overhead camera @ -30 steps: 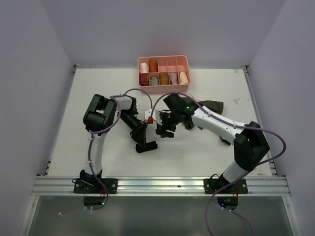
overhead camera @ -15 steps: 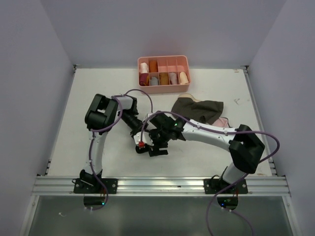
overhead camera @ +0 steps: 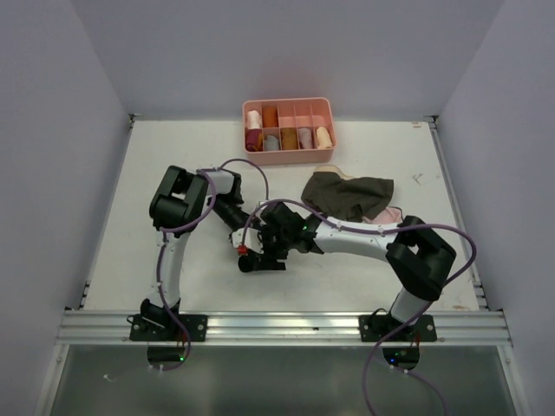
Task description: Roll the underwear
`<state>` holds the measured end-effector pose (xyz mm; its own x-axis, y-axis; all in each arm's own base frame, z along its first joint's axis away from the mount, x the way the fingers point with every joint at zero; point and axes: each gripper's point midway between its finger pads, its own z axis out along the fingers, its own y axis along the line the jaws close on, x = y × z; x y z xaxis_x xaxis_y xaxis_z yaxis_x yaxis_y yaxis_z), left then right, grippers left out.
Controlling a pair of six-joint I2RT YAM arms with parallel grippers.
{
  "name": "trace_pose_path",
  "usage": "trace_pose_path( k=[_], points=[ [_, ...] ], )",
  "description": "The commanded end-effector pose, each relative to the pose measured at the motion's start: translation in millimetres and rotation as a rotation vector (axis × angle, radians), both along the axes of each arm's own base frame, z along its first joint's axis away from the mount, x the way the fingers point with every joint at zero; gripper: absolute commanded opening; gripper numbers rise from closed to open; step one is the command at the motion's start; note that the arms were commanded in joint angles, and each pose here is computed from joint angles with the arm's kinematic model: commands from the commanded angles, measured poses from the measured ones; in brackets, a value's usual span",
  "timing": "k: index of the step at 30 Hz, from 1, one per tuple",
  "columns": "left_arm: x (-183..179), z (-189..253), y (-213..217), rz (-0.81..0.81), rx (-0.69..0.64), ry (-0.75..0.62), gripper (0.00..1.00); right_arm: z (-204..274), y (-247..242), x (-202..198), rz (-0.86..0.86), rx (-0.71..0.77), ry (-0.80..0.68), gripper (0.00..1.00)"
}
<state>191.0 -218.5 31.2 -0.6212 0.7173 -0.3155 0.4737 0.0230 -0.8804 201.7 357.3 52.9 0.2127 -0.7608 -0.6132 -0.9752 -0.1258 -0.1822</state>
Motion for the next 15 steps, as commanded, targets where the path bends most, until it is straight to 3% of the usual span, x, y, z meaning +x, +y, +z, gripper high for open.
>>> trace_pose_path(
  k=[1, 7, 15],
  points=[
    [16.7, -67.7, 30.2, -0.178, 0.089, -0.251, 0.0, 11.7, 16.7, 4.8, -0.007, 0.059, -0.037, 0.76],
    [17.8, -67.6, 29.9, -0.17, 0.084, -0.242, 0.0, -5.2, 17.5, -21.1, 0.076, 0.031, 0.002, 0.66],
    [17.6, -68.4, 30.4, -0.168, 0.081, -0.238, 0.0, -31.7, 12.6, -17.0, 0.077, 0.013, -0.036, 0.63]
  ],
)
